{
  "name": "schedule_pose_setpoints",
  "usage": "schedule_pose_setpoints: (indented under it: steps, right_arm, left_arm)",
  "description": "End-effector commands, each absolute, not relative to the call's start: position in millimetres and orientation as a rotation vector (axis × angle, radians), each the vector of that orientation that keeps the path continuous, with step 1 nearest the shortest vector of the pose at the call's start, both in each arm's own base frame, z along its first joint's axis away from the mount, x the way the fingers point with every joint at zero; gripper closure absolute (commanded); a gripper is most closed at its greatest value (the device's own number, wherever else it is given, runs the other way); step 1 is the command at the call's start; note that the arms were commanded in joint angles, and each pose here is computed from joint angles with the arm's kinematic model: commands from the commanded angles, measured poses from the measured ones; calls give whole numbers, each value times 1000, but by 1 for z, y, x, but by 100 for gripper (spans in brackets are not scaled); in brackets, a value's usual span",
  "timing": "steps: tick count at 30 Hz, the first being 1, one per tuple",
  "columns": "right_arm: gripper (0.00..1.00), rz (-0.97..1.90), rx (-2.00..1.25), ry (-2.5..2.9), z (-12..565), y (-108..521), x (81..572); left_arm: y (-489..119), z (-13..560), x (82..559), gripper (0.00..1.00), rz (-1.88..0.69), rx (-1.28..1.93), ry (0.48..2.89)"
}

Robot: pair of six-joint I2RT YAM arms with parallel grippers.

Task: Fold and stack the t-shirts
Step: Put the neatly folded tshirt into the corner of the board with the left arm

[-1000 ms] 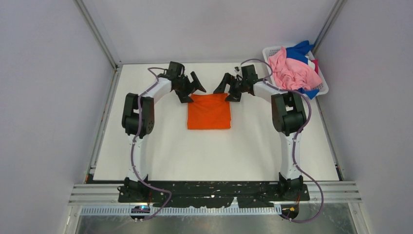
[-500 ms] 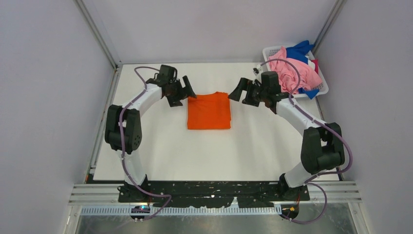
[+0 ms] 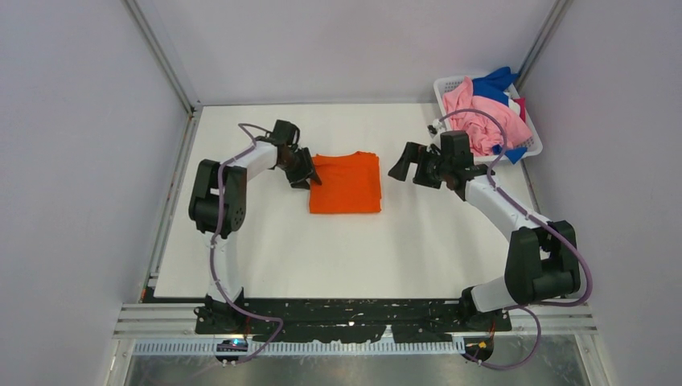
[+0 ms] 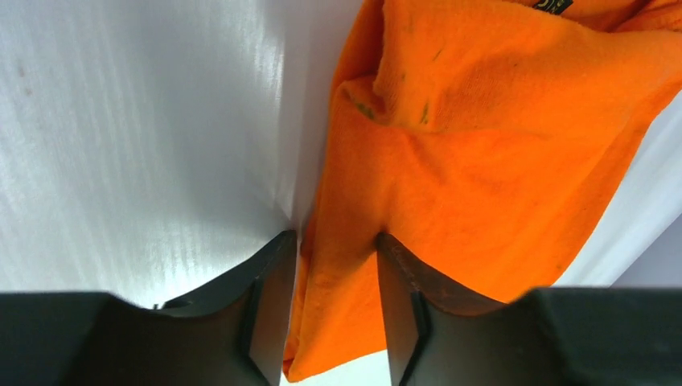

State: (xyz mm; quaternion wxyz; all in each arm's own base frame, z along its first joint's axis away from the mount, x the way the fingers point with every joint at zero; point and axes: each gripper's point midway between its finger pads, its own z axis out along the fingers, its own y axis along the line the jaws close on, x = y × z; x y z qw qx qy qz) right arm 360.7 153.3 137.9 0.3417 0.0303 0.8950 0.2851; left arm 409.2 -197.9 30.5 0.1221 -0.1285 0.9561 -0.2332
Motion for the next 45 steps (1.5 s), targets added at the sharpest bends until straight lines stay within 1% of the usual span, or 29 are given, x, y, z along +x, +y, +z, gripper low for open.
schedule_pose_setpoints:
  steps: [1,3,4,5,9,12,16,20,24,27,30,33,36,39,45]
  right_arm:
    - [5,716,52,2256,158,147,370]
    - [5,712,56,2257,157,145,369]
    - [5,713,55,2257,157,144,369]
    - [4,712,58,2258,157,143,368]
    - [5,712,56,2248,160,139,365]
    - [5,699,49,2235,163,136,363]
    - [5,632,66,2215,165,123,364]
    - [5,598,76,2205,166,114,365]
    - [5,595,88,2208,163,108,366]
    - [4,614,97,2219,159,104,367]
    - [5,645,116,2231,154,100,369]
    - [5,660,134,2239,149,97,371]
    - [4,678,145,2257,142,97,373]
    - [5,692,153,2269,138,97,374]
    - [4,684,167,2286,131,94,376]
  left_arm:
    - [-213,29,414,63,-705,-335,2807]
    - [-214,30,416,77,-667,-320,2810]
    - [-211,30,418,91,-605,-317,2808]
    - [-208,32,420,100,-541,-308,2807]
    - [-180,42,430,100,-261,-297,2804]
    - [-153,50,445,100,-39,-283,2759]
    - [-127,65,474,100,96,-308,2694]
    - [-106,69,510,100,80,-400,2645]
    - [-69,84,540,100,102,-479,2602]
    - [-43,91,555,100,40,-515,2567]
    - [-11,98,563,100,9,-546,2526]
    - [0,106,576,100,-183,-491,2499]
    - [34,114,582,100,-119,-517,2462]
    - [61,115,585,100,-119,-586,2426]
    - [97,115,595,100,-192,-688,2348]
